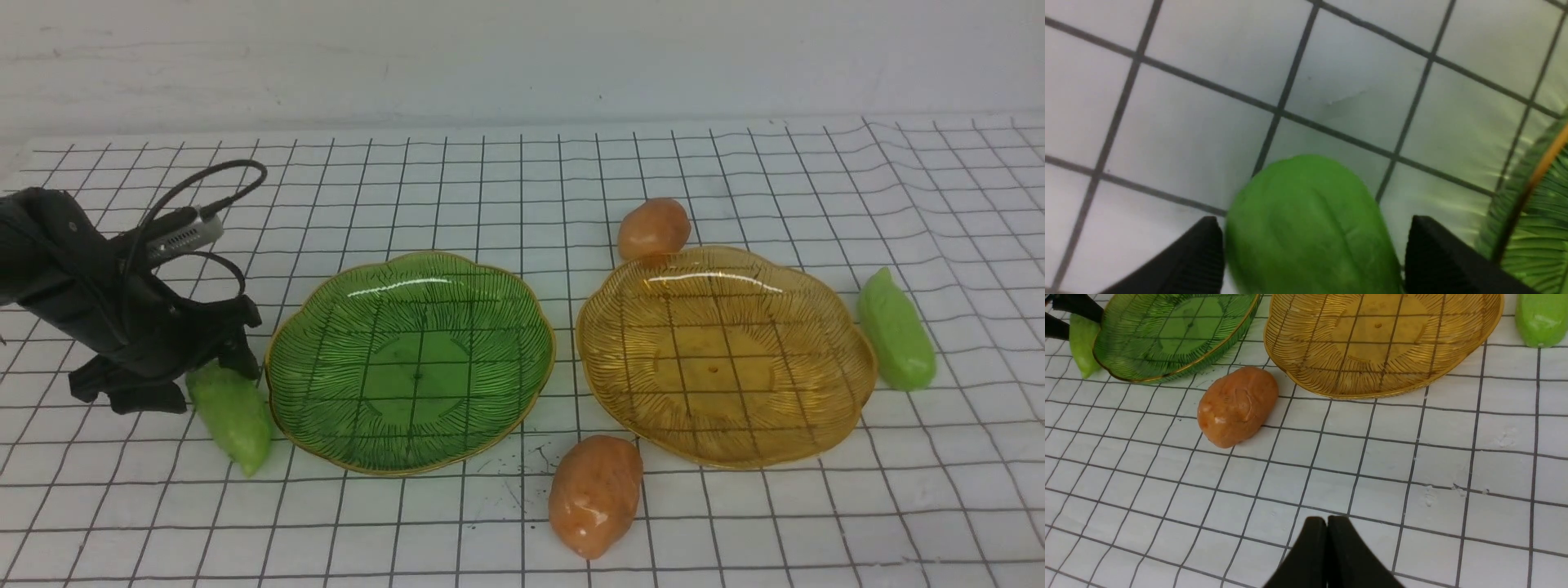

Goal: Put different types of vegetables on the plate.
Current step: 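Put the green cucumber next to the left plate into that plate, then carry the green vegetable from the table to the plate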

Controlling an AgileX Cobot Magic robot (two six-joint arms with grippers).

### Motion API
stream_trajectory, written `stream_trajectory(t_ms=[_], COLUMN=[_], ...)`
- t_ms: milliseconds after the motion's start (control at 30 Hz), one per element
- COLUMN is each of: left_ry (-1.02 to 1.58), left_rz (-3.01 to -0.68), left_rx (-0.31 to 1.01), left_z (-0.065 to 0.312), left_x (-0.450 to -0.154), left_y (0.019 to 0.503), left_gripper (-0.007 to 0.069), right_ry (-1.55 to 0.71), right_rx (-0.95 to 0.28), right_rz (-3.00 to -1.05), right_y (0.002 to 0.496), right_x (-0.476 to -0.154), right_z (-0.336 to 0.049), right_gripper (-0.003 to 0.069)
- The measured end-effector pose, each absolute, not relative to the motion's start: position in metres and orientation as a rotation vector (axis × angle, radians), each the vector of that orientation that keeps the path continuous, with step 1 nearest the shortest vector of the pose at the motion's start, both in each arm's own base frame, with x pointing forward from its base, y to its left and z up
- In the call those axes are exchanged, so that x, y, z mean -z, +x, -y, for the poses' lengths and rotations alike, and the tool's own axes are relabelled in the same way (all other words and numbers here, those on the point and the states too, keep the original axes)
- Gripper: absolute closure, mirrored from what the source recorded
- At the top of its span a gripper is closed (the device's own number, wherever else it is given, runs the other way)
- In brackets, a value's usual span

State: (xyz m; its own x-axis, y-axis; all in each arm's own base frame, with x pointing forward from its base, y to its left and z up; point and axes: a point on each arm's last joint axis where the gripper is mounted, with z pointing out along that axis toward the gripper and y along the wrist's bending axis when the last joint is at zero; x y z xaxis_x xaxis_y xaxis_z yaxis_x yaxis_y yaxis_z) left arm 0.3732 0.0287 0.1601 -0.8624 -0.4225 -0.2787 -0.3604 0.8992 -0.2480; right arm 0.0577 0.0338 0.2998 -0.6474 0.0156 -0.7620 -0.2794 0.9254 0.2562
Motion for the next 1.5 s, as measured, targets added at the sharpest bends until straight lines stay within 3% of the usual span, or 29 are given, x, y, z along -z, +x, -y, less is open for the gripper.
stream_trajectory(t_ms=[133, 267, 467, 533, 633, 767, 900, 1067, 1267, 1433, 1500], left_ry=[-0.588, -0.593, -0.488, -0.356, -0.087, 0.305, 0.469, 0.491, 0.425, 0.4, 0.368], left_rz=[-2.747, -2.749, -2.713, -2.663, -2.614, -2.568, -2.534, -2.531, -2.55, -2.583, -2.631], left_rx=[0.267, 0.259, 0.202, 0.235, 0.281, 0.328, 0.336, 0.331, 0.346, 0.369, 0.415], left_z=[-0.029, -0.034, -0.045, -0.033, -0.003, 0.047, 0.076, 0.084, 0.084, 0.085, 0.086], left_x=[-0.154, -0.157, -0.203, -0.233, -0.253, -0.254, -0.244, -0.233, -0.23, -0.229, -0.233], left_y=[0.375, 0.375, 0.375, 0.375, 0.377, 0.377, 0.379, 0.384, 0.385, 0.383, 0.379], left_gripper=[0.0209, 0.0209, 0.0209, 0.0209, 0.0209, 0.0209, 0.0209, 0.0208, 0.0097, 0.0063, 0.0076], right_ry=[-0.178, -0.106, 0.002, 0.063, 0.068, 0.033, 0.0, 0.194, 0.316, 0.202, 0.18], right_rx=[-0.447, -0.446, -0.206, -0.089, -0.028, 0.0, -0.008, -0.062, -0.161, -0.216, -0.232], right_rz=[-2.24, -2.212, -2.201, -2.183, -2.188, -2.342, -2.517, -2.591, -2.659, -2.697, -2.701], right_y=[0.058, 0.06, 0.079, 0.097, 0.118, 0.168, 0.22, 0.271, 0.318, 0.354, 0.378], right_x=[-0.3, -0.306, -0.334, -0.358, -0.38, -0.387, -0.37, -0.357, -0.329, -0.296, -0.271], right_z=[-0.033, -0.031, -0.014, -0.006, -0.004, -0.01, -0.015, 0.012, 0.036, 0.035, 0.037], right_gripper=[0.0673, 0.0673, 0.0673, 0.0673, 0.0673, 0.0673, 0.0673, 0.0673, 0.0662, 0.0578, 0.0464])
